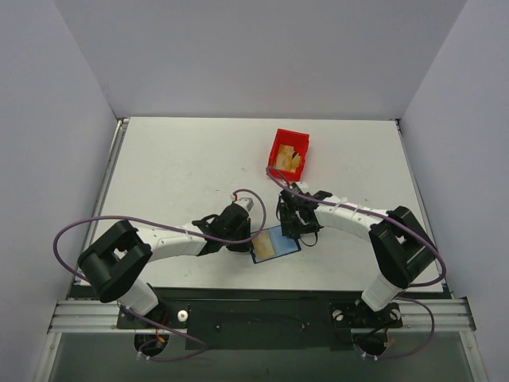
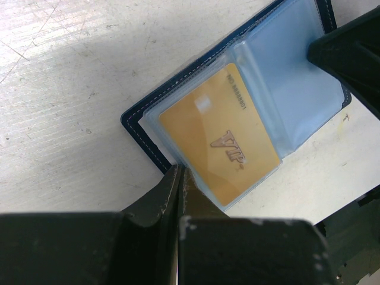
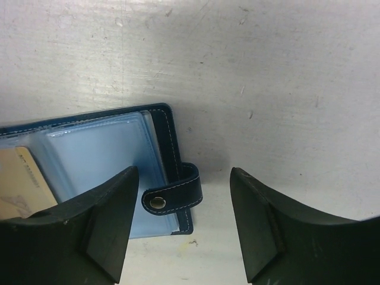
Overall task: Put the credit cards into the card holder
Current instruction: Close the card holder at the center of the board.
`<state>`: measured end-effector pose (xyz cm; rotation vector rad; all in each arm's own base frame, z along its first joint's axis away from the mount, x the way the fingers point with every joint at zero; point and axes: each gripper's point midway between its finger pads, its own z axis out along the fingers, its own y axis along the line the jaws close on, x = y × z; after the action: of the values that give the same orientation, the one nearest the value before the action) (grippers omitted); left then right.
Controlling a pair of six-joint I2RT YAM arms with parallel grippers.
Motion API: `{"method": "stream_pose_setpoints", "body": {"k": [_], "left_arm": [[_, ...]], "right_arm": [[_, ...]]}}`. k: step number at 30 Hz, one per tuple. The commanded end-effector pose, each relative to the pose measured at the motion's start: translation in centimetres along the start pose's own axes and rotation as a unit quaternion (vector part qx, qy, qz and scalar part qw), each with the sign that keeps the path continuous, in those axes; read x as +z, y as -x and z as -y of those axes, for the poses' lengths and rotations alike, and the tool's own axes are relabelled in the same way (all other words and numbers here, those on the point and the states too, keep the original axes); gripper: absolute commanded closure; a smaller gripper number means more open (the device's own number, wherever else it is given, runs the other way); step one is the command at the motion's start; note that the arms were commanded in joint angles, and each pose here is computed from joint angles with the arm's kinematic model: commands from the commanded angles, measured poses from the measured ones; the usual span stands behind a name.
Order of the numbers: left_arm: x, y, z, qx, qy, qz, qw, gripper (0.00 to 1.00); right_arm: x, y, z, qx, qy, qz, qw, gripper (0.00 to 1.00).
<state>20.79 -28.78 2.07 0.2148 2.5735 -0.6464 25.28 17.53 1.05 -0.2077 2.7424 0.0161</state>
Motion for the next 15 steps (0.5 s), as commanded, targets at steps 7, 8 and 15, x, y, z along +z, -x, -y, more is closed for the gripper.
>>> {"method": "stream_pose_setpoints", "body": {"k": [7,8,15], "left_arm": [[-0.2,-1.1,-1.5,0.006,0.031,-0.016,0.999,1.0],[-0.2,-1.2,-1.5,0.007,0.031,-0.017,0.999,1.0],[-0.1,-1.2,-1.5,0.006,0.031,-0.017,0.999,1.0]], "right_arm": [[-1.3,-0.5,2.7,-0.006,-0.069,-0.015,0.997,0.5],[-1.5,-0.6,2.6,-0.008,-0.068,-0.018,0.998,0.51],[-1.9,-1.1,3.0,-0.011,-0.071,-0.026,0.997,0.65]]}}
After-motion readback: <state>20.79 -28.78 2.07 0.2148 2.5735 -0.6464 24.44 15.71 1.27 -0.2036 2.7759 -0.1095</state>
